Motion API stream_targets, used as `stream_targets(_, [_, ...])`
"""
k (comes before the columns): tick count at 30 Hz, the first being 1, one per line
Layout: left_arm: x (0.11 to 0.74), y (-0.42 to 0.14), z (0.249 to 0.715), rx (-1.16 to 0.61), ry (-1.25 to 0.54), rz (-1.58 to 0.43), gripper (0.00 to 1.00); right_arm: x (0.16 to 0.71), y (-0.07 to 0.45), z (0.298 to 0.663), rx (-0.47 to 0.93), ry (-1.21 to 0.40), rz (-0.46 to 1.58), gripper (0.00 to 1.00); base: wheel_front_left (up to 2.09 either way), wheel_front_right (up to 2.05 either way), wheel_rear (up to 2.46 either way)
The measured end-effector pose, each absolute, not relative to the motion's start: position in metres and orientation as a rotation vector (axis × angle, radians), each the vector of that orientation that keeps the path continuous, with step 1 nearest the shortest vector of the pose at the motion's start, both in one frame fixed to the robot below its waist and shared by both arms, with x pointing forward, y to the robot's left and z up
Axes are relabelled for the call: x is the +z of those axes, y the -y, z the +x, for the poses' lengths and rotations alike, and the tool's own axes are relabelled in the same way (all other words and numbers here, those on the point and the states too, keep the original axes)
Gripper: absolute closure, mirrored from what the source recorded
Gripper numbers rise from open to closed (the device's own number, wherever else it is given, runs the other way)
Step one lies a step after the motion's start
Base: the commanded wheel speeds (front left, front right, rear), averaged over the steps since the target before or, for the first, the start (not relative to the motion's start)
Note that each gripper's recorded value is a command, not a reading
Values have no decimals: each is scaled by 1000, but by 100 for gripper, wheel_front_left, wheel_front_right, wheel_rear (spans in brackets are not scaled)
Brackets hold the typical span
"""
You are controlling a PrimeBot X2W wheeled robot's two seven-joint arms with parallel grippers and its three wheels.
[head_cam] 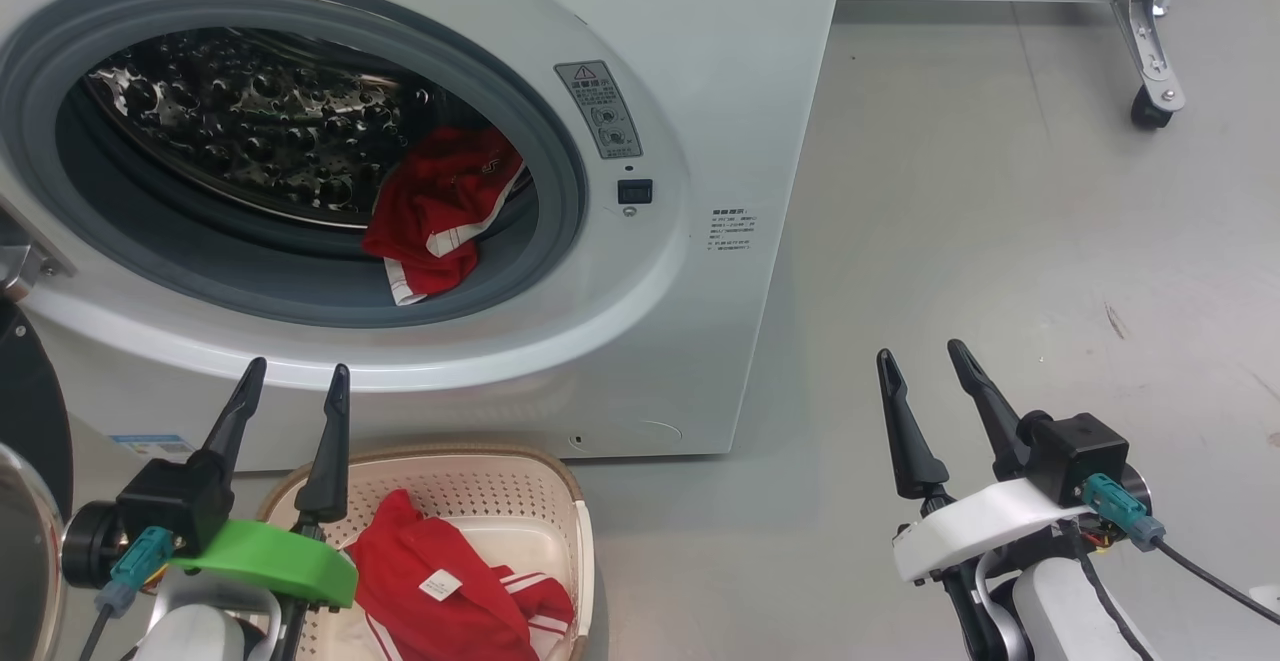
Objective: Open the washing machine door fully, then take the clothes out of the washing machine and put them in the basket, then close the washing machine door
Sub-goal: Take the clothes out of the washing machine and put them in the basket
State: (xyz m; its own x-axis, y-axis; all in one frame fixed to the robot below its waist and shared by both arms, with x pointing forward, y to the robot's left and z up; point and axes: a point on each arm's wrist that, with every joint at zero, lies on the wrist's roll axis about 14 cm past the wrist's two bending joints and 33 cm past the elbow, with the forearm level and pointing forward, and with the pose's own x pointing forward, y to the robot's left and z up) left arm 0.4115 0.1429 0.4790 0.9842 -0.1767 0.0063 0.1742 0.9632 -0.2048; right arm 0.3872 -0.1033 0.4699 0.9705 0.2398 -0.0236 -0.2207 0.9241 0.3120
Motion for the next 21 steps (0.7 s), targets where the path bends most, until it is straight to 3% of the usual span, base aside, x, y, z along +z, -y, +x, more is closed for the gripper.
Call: stream_targets(21, [480,-141,408,-176,-9,-212,0,473,105,387,231,-53,310,0,0,0,0])
